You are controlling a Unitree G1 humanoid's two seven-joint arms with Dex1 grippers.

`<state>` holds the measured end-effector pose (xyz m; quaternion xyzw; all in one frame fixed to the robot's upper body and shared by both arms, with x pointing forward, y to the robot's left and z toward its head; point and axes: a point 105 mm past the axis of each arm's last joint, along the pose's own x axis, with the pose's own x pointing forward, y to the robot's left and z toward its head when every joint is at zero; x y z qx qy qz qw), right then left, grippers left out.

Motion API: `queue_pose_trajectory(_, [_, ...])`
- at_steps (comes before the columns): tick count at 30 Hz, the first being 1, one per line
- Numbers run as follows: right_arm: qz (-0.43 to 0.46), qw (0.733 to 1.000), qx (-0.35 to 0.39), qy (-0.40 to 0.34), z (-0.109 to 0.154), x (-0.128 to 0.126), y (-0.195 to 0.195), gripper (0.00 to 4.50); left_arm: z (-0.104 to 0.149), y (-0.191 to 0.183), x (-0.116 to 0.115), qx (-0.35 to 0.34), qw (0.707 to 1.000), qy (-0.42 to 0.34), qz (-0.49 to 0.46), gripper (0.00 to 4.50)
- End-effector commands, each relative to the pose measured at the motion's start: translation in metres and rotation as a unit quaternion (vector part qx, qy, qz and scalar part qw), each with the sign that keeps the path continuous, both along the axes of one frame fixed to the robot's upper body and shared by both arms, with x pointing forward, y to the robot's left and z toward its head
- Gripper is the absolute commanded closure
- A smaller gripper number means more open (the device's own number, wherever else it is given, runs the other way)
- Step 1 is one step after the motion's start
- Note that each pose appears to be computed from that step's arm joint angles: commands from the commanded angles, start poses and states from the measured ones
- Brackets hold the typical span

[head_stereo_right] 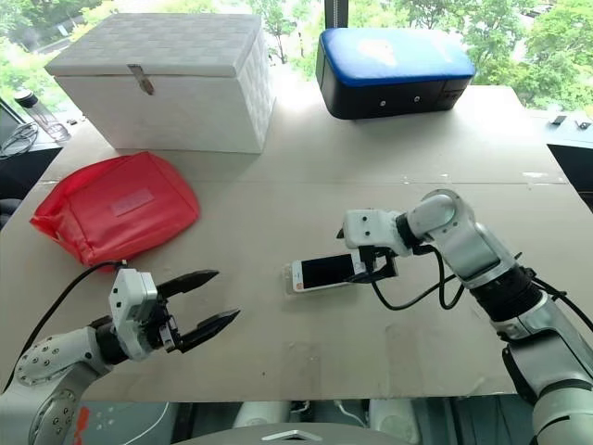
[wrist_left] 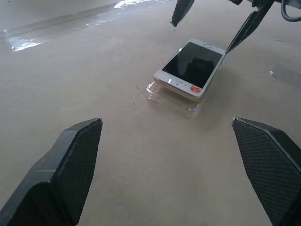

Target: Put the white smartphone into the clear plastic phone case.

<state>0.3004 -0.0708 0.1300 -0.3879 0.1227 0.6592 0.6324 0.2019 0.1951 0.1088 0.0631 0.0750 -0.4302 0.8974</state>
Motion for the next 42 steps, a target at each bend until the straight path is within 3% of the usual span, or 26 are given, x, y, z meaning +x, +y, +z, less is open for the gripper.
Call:
queue_pose_trajectory(1, [0.007,0.992,0.108,0.06,0.048,-0.016,0.011,0.85,0.001,0.0,-0.002,-0.004,1.0,-0.008,0.0,0.0])
queue_pose_trajectory(5, [0.017,0.983,0.141,0.115,0.031,-0.029,0.038,2.5,0.0,-0.001,-0.001,-0.007,1.0,-0.009,-0.001,0.0])
queue_pose_trajectory(9, [-0.02,0.982,0.134,0.129,-0.008,-0.018,0.056,4.26,0.001,-0.001,0.0,-0.007,1.0,-0.01,-0.002,0.0])
queue_pose_trajectory(10, [-0.032,0.983,0.124,0.128,-0.018,-0.014,0.056,4.46,0.001,-0.001,0.0,-0.007,1.0,-0.01,-0.002,0.0])
queue_pose_trajectory(12, [-0.055,0.986,0.071,0.142,-0.054,-0.009,0.048,4.46,0.001,-0.001,0.0,-0.008,1.0,-0.01,-0.002,0.0])
queue_pose_trajectory(15, [-0.043,0.982,-0.019,0.184,-0.1,-0.022,0.029,4.46,0.001,-0.004,-0.001,-0.01,1.0,-0.011,-0.003,0.0])
queue_pose_trajectory(19, [-0.06,0.976,-0.041,0.205,-0.118,-0.023,0.02,4.46,0.001,-0.005,-0.001,-0.012,1.0,-0.012,-0.002,0.0])
queue_pose_trajectory(24, [-0.088,0.973,-0.033,0.213,-0.118,-0.015,0.016,4.46,0.0,-0.006,-0.001,-0.012,1.0,-0.012,-0.002,0.0])
queue_pose_trajectory(28, [-0.079,0.972,0.021,0.219,-0.102,-0.015,0.026,4.46,-0.001,-0.009,0.0,-0.012,1.0,-0.013,-0.005,0.0])
queue_pose_trajectory(33, [-0.059,0.966,0.163,0.19,-0.031,-0.015,0.037,4.46,-0.003,-0.013,0.007,0.002,1.0,-0.014,0.004,0.0])
queue_pose_trajectory(39, [-0.08,0.97,0.181,0.14,0.007,-0.025,0.013,4.46,-0.02,-0.027,0.014,0.065,0.997,0.041,-0.026,0.0])
queue_pose_trajectory(42, [-0.115,0.975,0.163,0.099,0.013,-0.025,-0.005,4.5,-0.026,-0.036,0.022,0.084,0.993,0.053,-0.058,0.91])
